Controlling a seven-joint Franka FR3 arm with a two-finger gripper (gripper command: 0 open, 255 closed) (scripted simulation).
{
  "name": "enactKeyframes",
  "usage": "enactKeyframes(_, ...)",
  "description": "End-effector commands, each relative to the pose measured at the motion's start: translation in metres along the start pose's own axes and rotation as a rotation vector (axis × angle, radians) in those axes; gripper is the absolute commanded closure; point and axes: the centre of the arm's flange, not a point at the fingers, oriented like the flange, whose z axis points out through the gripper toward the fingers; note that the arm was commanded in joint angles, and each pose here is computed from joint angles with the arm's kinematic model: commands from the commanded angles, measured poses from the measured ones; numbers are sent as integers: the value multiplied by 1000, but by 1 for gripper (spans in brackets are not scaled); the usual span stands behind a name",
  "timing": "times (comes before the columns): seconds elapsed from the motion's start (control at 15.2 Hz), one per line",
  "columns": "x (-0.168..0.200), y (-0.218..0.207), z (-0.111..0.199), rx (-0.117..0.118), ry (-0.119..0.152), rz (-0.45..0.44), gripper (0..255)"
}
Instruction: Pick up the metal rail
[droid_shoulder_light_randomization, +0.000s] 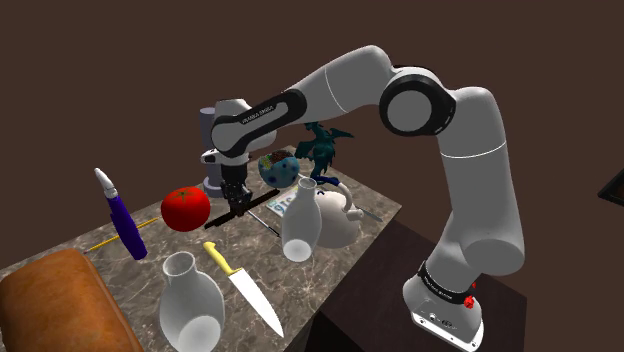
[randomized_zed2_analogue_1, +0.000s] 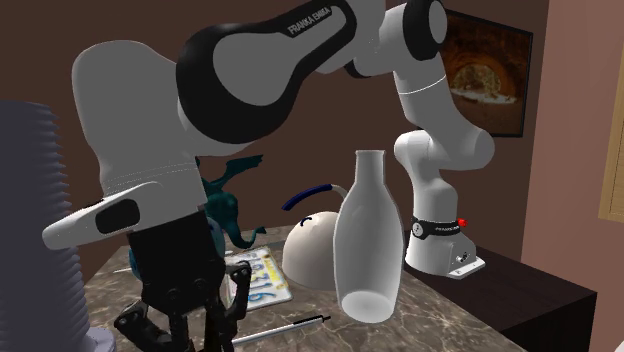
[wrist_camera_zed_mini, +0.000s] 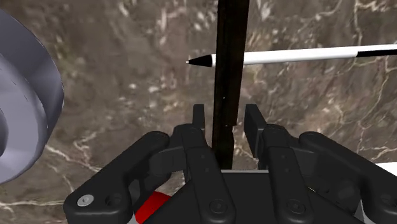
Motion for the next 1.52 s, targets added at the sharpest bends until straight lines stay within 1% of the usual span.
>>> enactKeyframes(0.0,0,0,0,0,0,0,255)
enactKeyframes(0.46,0,0,1,0,0,0,255)
enactKeyframes(1.45,12,-18,-75,0,0,0,255)
